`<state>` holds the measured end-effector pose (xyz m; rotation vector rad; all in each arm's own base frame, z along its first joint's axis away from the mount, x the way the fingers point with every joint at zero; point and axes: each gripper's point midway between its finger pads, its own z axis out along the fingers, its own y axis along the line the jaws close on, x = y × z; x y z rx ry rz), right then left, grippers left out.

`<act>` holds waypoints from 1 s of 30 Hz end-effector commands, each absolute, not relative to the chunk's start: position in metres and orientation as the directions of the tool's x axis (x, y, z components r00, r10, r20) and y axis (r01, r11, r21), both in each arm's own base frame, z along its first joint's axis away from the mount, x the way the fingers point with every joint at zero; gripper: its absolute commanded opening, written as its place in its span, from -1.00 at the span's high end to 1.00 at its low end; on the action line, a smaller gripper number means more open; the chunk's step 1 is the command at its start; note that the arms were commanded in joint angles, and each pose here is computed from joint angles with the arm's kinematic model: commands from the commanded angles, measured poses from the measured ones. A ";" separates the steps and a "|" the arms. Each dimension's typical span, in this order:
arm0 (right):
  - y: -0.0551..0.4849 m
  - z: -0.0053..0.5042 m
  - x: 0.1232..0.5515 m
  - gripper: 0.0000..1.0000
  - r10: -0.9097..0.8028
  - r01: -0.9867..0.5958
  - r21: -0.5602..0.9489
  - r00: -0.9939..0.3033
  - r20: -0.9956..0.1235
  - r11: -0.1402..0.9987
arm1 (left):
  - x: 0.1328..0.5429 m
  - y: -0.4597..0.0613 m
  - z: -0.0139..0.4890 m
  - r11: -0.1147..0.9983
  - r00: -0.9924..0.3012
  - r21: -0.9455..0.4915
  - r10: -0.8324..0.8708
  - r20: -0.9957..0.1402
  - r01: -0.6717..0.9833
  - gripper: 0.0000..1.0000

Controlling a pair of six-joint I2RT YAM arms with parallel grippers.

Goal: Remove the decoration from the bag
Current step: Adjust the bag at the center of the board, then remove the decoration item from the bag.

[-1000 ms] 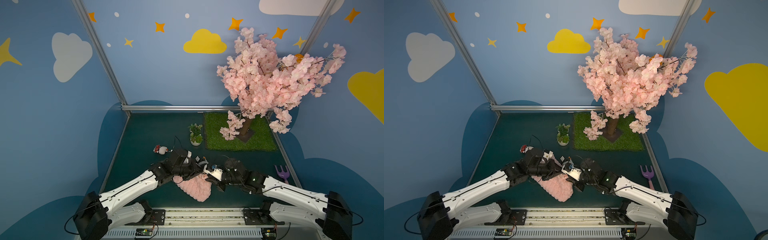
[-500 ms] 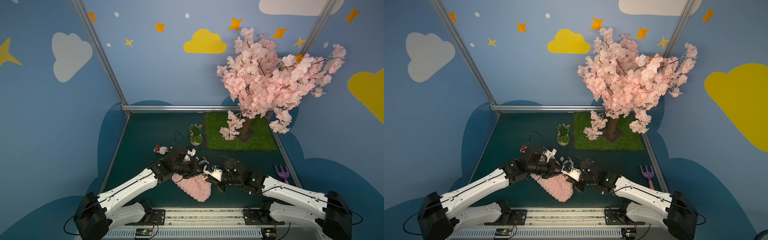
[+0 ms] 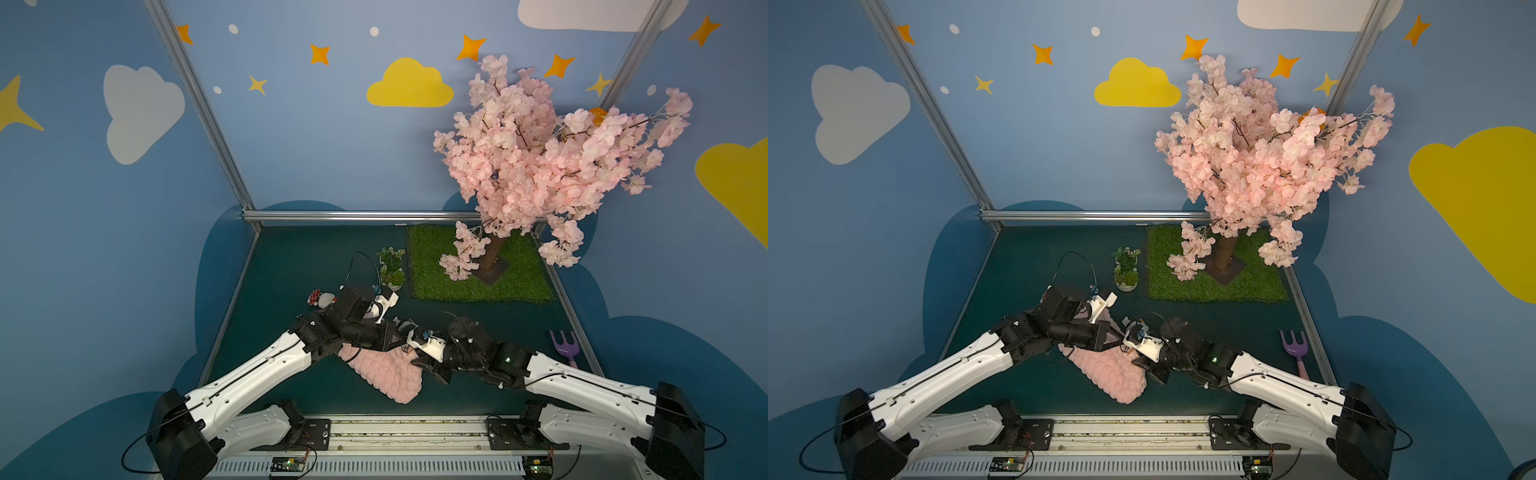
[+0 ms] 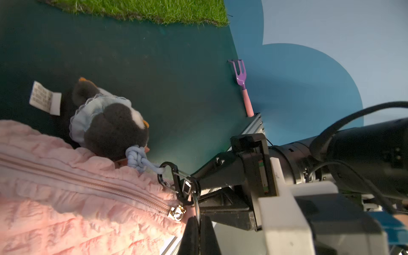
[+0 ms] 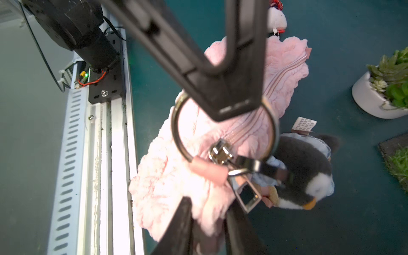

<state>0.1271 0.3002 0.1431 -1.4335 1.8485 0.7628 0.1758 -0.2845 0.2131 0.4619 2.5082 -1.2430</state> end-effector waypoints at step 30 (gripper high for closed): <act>0.277 0.210 0.175 0.05 -0.468 -0.948 0.166 -0.281 -0.838 0.271 | 0.174 -0.267 0.231 0.401 -0.705 -0.583 0.327 -0.630 0.707 0.95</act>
